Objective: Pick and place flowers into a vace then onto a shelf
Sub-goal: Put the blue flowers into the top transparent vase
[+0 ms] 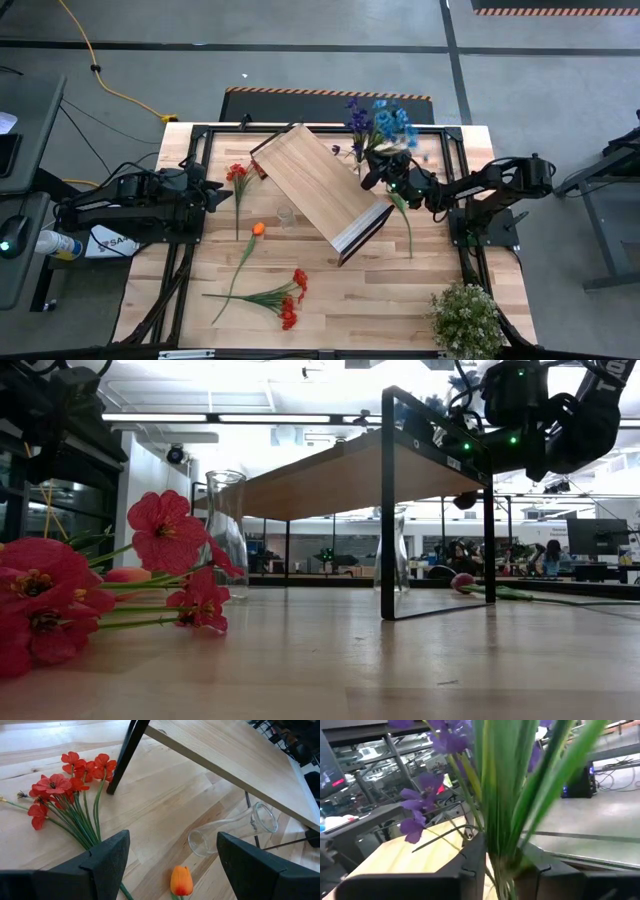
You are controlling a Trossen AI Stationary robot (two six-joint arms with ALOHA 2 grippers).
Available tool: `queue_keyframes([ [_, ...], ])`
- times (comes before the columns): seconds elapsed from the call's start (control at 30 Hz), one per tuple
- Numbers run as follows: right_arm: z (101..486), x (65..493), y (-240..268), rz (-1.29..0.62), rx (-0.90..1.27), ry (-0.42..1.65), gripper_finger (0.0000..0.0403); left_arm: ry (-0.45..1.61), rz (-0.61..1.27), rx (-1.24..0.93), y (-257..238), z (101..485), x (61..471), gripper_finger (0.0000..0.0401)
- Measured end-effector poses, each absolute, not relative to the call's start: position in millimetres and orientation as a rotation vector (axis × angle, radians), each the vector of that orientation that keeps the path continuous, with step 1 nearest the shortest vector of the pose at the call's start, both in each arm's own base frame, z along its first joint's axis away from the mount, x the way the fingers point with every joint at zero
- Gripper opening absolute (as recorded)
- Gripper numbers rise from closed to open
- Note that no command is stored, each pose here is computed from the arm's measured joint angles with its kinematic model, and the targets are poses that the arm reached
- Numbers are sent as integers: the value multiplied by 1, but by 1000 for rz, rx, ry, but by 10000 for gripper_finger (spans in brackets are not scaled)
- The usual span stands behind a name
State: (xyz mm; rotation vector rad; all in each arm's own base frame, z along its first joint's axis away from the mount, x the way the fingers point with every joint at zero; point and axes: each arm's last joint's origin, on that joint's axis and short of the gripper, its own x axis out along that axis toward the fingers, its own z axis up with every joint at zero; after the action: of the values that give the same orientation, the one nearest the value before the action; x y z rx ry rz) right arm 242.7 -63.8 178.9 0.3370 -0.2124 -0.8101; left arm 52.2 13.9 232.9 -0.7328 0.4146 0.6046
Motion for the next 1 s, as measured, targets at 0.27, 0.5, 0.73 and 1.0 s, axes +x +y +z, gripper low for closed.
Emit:
queue_keyframes([
  [0.27,177,244,-64,-728,331,-178,116,415,605,-733,14,233,52,333],
  [0.5,178,244,-63,-688,332,-154,124,414,605,-733,14,233,52,333],
  [0.73,193,232,-59,-651,319,-79,118,414,605,-733,14,233,52,333],
  [1.0,199,215,-56,-663,376,32,137,414,605,-733,14,233,52,333],
])
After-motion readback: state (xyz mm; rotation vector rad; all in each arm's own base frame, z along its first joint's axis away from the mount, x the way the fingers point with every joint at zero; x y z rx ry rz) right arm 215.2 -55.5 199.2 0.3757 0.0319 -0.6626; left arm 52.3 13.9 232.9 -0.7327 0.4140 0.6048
